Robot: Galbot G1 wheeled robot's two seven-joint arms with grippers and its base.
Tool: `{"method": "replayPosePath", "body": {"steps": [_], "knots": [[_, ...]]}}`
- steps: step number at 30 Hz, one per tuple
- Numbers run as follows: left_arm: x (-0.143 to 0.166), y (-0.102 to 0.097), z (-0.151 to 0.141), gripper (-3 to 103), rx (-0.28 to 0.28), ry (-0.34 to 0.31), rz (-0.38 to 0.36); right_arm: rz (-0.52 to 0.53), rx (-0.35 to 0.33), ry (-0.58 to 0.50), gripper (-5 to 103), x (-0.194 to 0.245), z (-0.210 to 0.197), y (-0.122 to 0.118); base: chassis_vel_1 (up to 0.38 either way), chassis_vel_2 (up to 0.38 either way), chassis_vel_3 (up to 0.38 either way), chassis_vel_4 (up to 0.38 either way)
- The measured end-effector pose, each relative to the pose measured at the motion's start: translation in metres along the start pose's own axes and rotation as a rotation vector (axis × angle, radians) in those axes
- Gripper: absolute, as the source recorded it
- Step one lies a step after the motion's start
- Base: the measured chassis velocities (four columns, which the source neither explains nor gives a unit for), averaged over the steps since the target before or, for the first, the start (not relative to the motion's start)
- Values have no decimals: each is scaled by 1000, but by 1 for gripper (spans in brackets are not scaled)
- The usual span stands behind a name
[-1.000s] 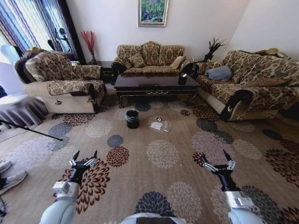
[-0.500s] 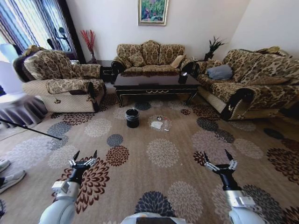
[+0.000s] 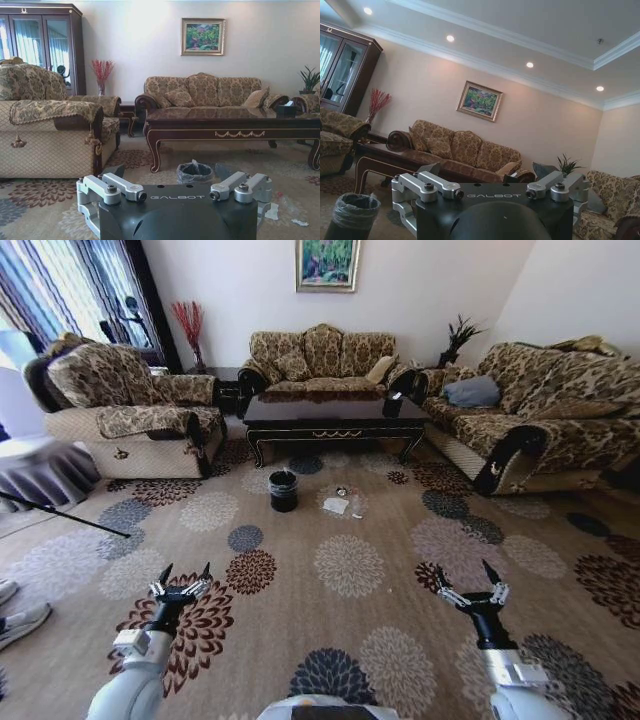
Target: Move to the front of the table and pick up the trash from the floor, then place it into the trash bin.
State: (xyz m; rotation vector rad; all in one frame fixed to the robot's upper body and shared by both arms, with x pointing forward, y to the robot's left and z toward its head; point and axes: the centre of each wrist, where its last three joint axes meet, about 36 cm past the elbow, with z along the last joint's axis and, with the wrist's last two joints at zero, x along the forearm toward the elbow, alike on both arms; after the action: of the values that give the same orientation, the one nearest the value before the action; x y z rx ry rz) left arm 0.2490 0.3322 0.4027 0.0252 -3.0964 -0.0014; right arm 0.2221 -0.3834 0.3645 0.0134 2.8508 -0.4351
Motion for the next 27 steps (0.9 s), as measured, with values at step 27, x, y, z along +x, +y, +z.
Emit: {"method": "replayPosePath", "body": {"steps": [27], "knots": [[3,-4,2,100,9,10,-8,-21,16,5,100,12,12,1,0,0,0,0]]}}
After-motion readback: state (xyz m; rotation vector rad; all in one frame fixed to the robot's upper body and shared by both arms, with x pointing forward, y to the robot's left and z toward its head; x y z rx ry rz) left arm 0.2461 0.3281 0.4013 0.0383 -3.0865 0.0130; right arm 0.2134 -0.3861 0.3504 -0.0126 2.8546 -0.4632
